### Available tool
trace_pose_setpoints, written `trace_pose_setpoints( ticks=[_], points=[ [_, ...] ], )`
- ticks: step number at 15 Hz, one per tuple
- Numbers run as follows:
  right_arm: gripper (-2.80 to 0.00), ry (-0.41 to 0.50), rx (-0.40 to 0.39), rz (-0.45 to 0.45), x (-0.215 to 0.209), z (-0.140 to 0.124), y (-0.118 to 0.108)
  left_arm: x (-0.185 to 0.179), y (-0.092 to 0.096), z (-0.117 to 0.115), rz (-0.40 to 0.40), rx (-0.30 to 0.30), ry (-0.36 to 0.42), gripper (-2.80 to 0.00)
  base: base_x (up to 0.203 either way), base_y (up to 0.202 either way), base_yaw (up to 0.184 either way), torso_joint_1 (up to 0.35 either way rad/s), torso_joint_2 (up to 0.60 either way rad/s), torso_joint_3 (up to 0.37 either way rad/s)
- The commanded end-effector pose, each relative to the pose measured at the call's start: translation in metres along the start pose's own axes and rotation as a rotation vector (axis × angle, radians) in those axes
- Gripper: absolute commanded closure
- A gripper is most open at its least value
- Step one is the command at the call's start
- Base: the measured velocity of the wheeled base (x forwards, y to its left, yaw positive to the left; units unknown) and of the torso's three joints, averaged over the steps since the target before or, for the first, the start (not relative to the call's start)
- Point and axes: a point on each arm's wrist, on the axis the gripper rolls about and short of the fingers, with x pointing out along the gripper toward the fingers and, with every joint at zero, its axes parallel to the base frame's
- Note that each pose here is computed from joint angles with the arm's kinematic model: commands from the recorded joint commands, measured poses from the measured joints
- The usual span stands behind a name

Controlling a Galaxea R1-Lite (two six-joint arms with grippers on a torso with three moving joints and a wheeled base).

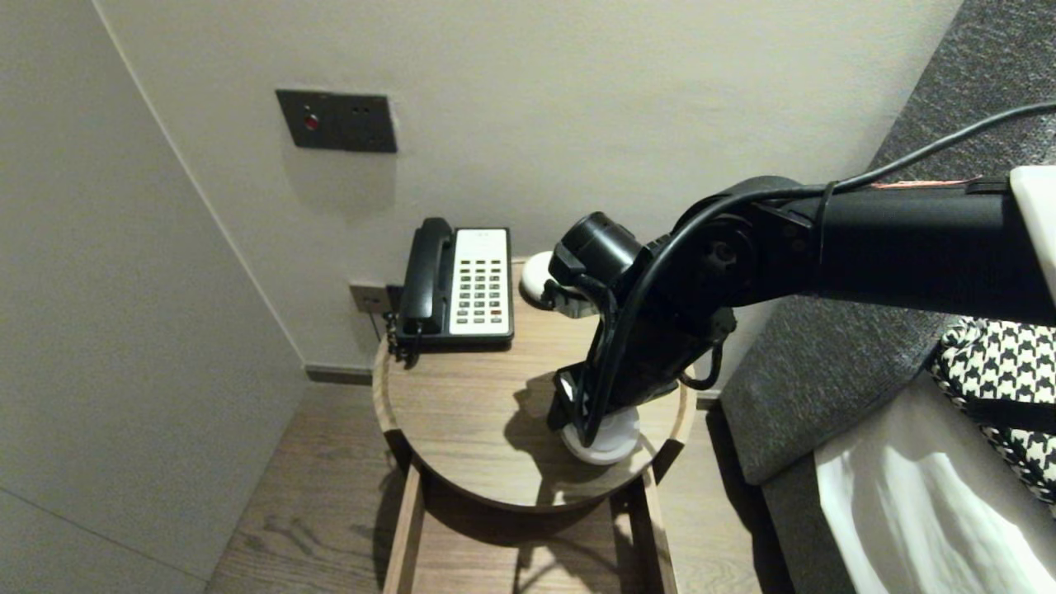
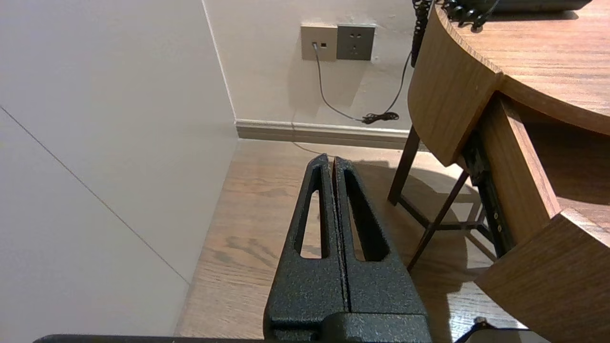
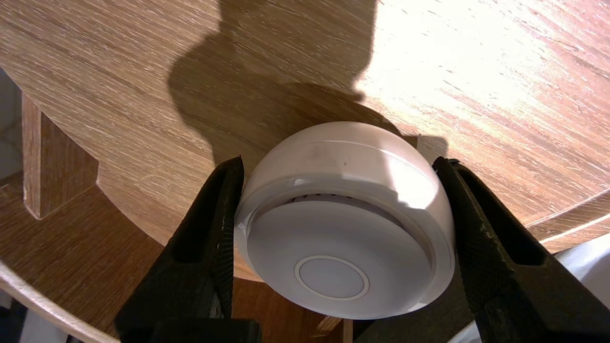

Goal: Take the remote control out of the drawer one by one and place them on the table

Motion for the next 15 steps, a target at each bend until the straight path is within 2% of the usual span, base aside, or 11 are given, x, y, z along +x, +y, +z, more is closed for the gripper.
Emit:
trace_pose_setpoints(
  ticks=[1, 11, 15],
  points=[
    [0.0, 0.034, -0.002, -0.009, 0.0131, -0.0014, 0.0015, 0.0, 0.0, 0.0, 0.001, 0.001, 0.0, 0.0, 0.0, 0.0, 0.0, 0.0, 0.0, 0.0],
    [0.0, 0.036, -0.001, -0.019, 0.0179, -0.0008, 0.0018, 0.0, 0.0, 0.0, 0.001, 0.001, -0.001, 0.0, 0.0, 0.0, 0.0, 0.0, 0.0, 0.0],
    [0.0, -0.006, 0.004, -0.009, 0.0133, 0.0027, 0.0024, 0.0, 0.0, 0.0, 0.001, 0.001, -0.001, 0.0, 0.0, 0.0, 0.0, 0.0, 0.0, 0.0]
  ],
)
